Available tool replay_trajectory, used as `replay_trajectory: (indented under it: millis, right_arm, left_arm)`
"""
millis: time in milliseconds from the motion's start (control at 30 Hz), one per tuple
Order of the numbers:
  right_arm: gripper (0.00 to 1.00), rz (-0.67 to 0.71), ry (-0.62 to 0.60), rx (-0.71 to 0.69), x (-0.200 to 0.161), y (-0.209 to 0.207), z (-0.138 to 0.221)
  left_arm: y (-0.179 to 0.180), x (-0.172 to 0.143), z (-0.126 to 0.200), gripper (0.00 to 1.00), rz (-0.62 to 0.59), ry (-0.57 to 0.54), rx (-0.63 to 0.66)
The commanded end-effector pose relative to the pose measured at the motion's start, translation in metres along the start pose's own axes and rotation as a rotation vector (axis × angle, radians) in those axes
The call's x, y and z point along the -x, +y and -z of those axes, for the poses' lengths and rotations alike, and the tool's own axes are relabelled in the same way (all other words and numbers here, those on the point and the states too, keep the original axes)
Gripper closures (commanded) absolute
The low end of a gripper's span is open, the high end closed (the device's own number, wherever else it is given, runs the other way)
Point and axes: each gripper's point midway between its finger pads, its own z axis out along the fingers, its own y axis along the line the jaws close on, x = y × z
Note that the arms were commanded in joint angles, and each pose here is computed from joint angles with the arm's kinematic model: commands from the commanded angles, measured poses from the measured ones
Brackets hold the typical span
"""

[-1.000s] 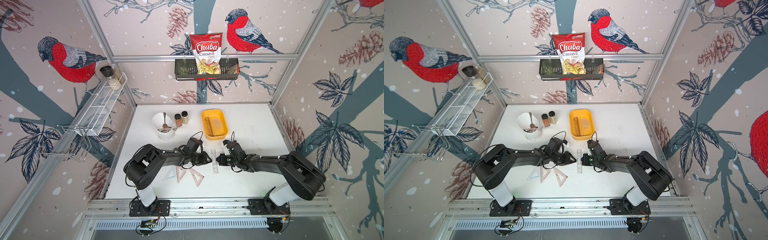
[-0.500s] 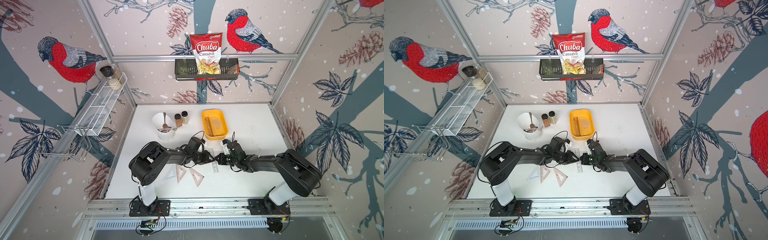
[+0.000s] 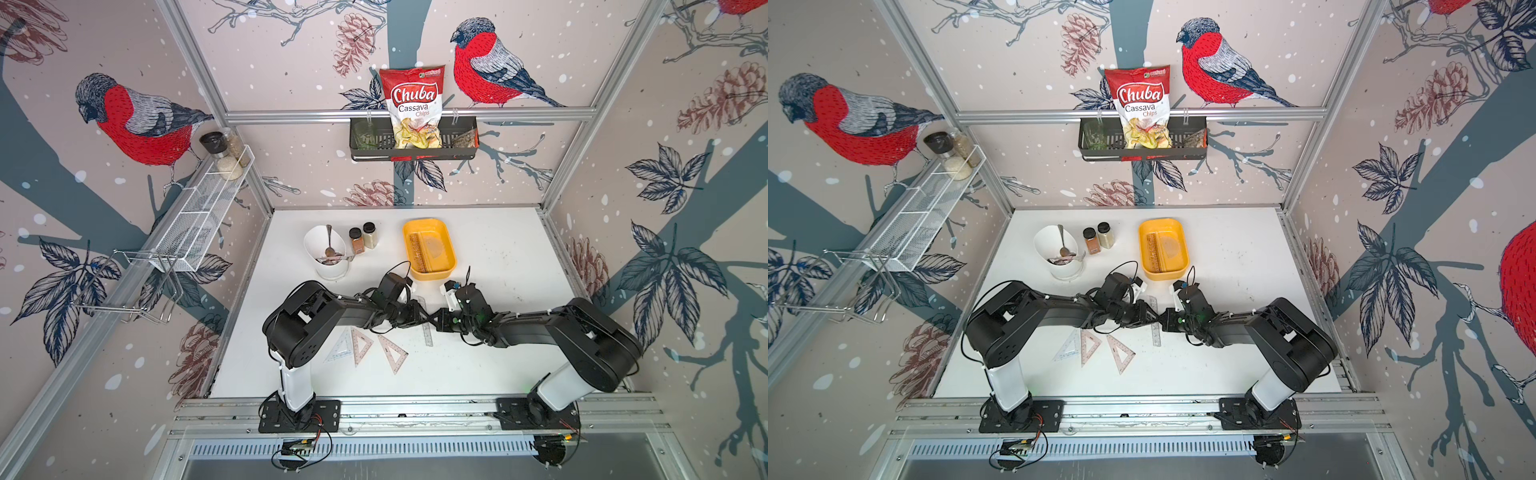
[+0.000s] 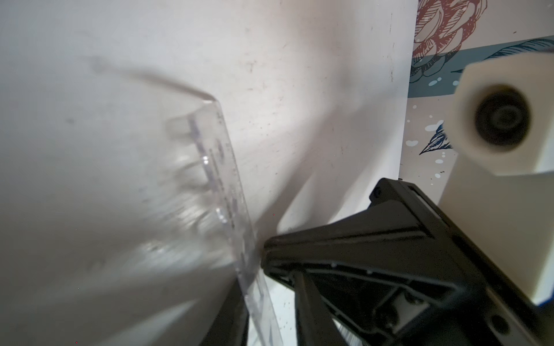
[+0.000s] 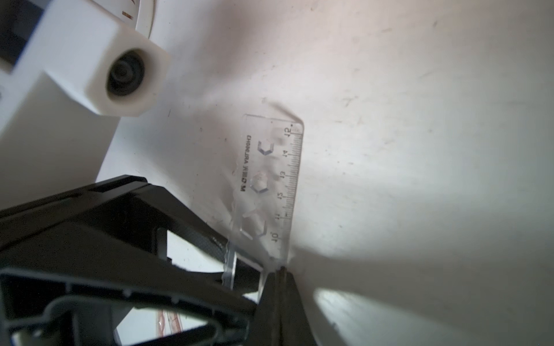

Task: Put the scattered rulers into the storage box
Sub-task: Move the ruler to the center of the board, then pick up the ruler from the center of the board.

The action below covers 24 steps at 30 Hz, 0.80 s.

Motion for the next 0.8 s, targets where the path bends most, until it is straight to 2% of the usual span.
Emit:
replay_trajectory:
  millis: [0, 100, 233, 267, 467, 633, 767]
  right_arm:
    - [0.93, -0.032, 0.055, -0.047, -0.014, -0.012, 0.004]
    - [0.93, -0.028, 0.046, -0.049, -0.009, -0.012, 0.008]
    - [0.91, -0.013, 0.03, -0.041, 0.001, -0.007, 0.016]
    - [0.9, -0.008, 0.024, -0.035, 0.004, -0.004, 0.019]
    - [0.82, -0.01, -0.01, 0.101, 0.018, 0.026, 0.047]
    - [0.67, -0.054, -0.057, 0.364, 0.033, 0.062, 0.084]
    - [0.56, -0.056, -0.079, 0.484, 0.044, 0.082, 0.102]
  left_arm:
    - [0.013, -0.005, -0.001, 0.77, 0.028, 0.009, 0.062]
    - [0.012, -0.004, 0.001, 0.84, 0.025, 0.004, 0.066]
    - [0.005, -0.001, 0.005, 0.99, 0.019, -0.003, 0.061]
    - [0.002, 0.001, 0.006, 1.0, 0.016, -0.007, 0.057]
    - [-0.039, 0.016, 0.021, 1.0, -0.003, -0.029, -0.058]
    - [-0.082, 0.037, 0.045, 1.0, 0.019, -0.063, -0.232]
    - [-0.109, 0.054, 0.062, 1.0, 0.026, -0.096, -0.35]
